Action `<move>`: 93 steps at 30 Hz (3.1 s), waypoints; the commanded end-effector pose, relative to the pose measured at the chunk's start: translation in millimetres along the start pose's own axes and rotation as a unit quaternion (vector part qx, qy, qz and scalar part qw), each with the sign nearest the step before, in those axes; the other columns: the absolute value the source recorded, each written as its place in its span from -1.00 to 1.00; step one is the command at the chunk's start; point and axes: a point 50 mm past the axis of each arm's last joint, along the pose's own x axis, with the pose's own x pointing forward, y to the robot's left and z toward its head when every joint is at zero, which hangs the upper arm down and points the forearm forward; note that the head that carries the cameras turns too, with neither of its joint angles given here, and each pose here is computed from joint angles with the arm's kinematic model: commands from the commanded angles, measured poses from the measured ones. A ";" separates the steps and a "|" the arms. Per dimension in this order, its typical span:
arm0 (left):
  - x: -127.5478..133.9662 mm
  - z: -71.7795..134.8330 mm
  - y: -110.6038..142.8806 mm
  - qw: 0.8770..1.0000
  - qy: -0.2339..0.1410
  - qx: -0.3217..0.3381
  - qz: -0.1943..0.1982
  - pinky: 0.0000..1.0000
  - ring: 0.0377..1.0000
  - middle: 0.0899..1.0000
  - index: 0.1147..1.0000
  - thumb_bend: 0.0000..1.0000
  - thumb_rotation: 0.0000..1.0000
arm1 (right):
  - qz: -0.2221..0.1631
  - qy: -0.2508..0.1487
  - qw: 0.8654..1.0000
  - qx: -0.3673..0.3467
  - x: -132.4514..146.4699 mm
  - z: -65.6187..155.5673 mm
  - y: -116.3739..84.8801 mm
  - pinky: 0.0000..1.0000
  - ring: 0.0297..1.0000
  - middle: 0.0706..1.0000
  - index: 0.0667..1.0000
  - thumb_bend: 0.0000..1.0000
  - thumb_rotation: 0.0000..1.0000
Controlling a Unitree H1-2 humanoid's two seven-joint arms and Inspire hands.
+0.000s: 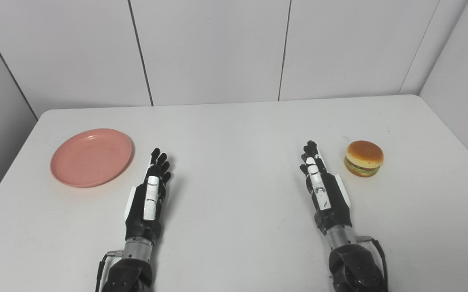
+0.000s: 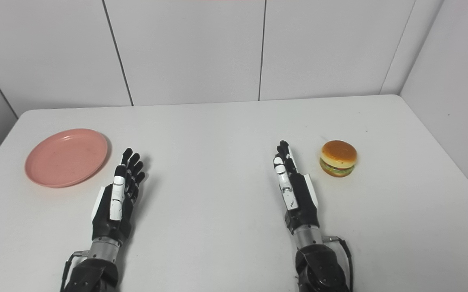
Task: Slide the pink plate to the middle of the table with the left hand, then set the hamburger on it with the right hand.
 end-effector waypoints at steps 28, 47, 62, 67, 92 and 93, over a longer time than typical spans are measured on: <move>-6.9 -8.0 1.9 1.000 -0.005 0.001 0.003 1.00 1.00 1.00 1.00 0.42 1.00 | -0.001 -0.007 1.000 0.006 -1.3 -4.9 -0.1 1.00 1.00 1.00 1.00 0.10 0.84; -4.8 -28.0 -58.7 1.000 -0.021 -0.020 0.004 1.00 1.00 1.00 1.00 0.07 1.00 | -0.010 -0.016 1.000 -0.007 -13.6 -17.9 -53.7 1.00 1.00 1.00 1.00 0.24 0.87; -8.6 -23.9 -48.7 1.000 -0.030 -0.001 0.004 1.00 1.00 1.00 1.00 0.31 1.00 | -0.011 -0.009 1.000 0.006 -19.6 -19.8 -47.0 1.00 1.00 1.00 1.00 0.10 0.84; -3.1 -1.3 -36.0 0.998 -0.057 -0.004 -0.001 1.00 1.00 1.00 1.00 0.49 1.00 | -0.012 -0.013 1.000 -0.005 -19.6 -20.4 -45.2 1.00 1.00 1.00 1.00 0.07 0.89; 75.5 113.4 92.9 0.979 -0.123 0.147 0.069 0.57 0.50 0.46 0.44 0.65 1.00 | -0.015 -0.017 1.000 -0.003 -20.2 -21.2 -36.1 1.00 1.00 1.00 1.00 0.04 0.91; 77.1 116.0 96.3 0.978 -0.125 0.151 0.072 0.52 0.47 0.43 0.42 0.64 1.00 | -0.015 -0.017 1.000 -0.003 -20.3 -21.3 -36.0 1.00 1.00 1.00 1.00 0.04 0.91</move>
